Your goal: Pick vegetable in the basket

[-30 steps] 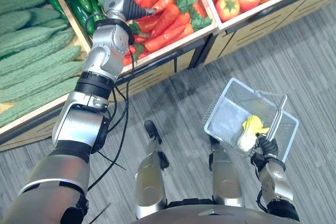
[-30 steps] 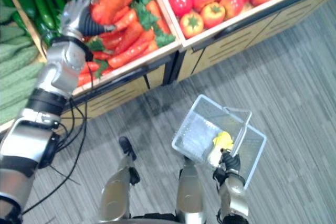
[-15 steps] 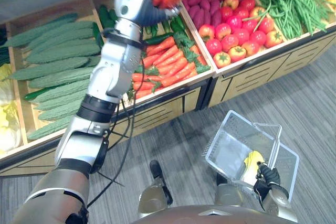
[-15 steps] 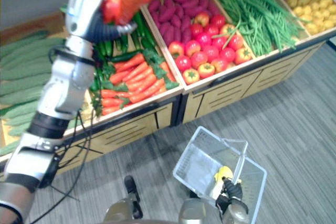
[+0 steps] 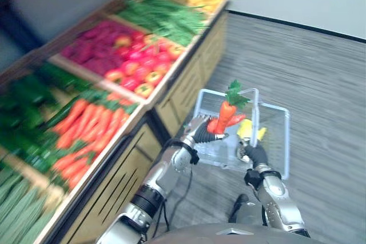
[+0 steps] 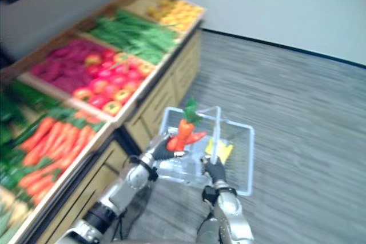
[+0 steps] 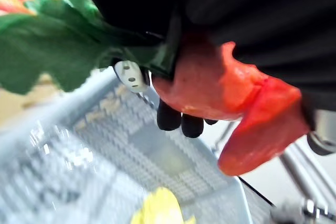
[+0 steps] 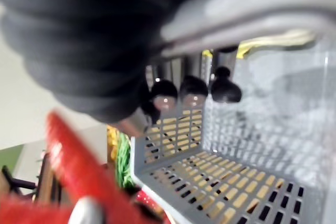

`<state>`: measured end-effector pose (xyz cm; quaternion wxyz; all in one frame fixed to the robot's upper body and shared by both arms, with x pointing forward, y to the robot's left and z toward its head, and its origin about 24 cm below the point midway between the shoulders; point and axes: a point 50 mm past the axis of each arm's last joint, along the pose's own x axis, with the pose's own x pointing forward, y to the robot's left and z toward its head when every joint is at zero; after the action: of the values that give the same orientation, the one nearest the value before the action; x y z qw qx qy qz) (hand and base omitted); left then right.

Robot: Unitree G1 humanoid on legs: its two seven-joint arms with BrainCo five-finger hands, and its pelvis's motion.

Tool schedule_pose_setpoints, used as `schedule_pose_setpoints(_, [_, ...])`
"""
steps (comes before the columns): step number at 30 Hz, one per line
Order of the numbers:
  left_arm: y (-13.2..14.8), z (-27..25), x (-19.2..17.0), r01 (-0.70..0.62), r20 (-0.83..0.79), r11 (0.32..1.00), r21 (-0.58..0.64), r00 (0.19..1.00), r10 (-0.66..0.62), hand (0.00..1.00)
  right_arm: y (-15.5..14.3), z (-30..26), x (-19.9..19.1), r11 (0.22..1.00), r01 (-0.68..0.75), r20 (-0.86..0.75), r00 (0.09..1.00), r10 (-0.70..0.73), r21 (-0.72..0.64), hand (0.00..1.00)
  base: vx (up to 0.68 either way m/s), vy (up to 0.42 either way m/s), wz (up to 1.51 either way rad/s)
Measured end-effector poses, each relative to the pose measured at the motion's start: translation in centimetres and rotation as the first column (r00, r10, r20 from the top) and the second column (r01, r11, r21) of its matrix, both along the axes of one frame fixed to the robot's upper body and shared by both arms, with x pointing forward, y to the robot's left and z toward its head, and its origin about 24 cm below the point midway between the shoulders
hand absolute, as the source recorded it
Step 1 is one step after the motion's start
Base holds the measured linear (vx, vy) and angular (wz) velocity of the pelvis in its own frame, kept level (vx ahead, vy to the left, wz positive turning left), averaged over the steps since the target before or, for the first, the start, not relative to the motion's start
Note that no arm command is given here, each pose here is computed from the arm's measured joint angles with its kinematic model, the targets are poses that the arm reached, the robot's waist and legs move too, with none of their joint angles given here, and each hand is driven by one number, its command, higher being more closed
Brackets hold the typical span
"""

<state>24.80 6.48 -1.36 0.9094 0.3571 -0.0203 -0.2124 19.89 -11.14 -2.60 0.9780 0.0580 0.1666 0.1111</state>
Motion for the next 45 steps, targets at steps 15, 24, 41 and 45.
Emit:
schedule_pose_setpoints(15, [3.5, -1.7, 2.2, -0.132, -0.041, 0.973, 0.189, 0.989, 0.143, 0.00, 3.7, 6.1, -1.7, 0.889, -0.377, 0.250, 0.916, 0.315, 0.261, 1.00, 0.18, 0.109, -0.87])
schedule_pose_setpoints(24, [2.3, 1.0, 2.3, -0.082, 0.043, 0.993, 0.083, 0.996, 0.079, 0.00, -1.1, 2.0, -3.2, 0.955, -0.090, 0.042, 0.996, 0.081, 0.283, 1.00, 0.04, 0.016, 0.07])
schedule_pose_setpoints(41, [13.6, 4.4, -0.6, -0.235, -0.237, 0.287, -0.929, 0.971, 0.027, 0.00, -14.5, -8.6, -9.2, 0.879, 0.363, -0.415, 0.780, -0.469, -0.310, 1.00, -0.04, -0.008, 0.11])
schedule_pose_setpoints(45, [17.5, -3.5, -3.9, -0.630, -0.570, 0.346, -0.695, 0.776, 0.270, 0.00, -15.1, -8.9, -9.9, 0.859, 0.389, -0.428, 0.750, -0.505, -0.332, 1.00, 0.01, -0.004, 0.05])
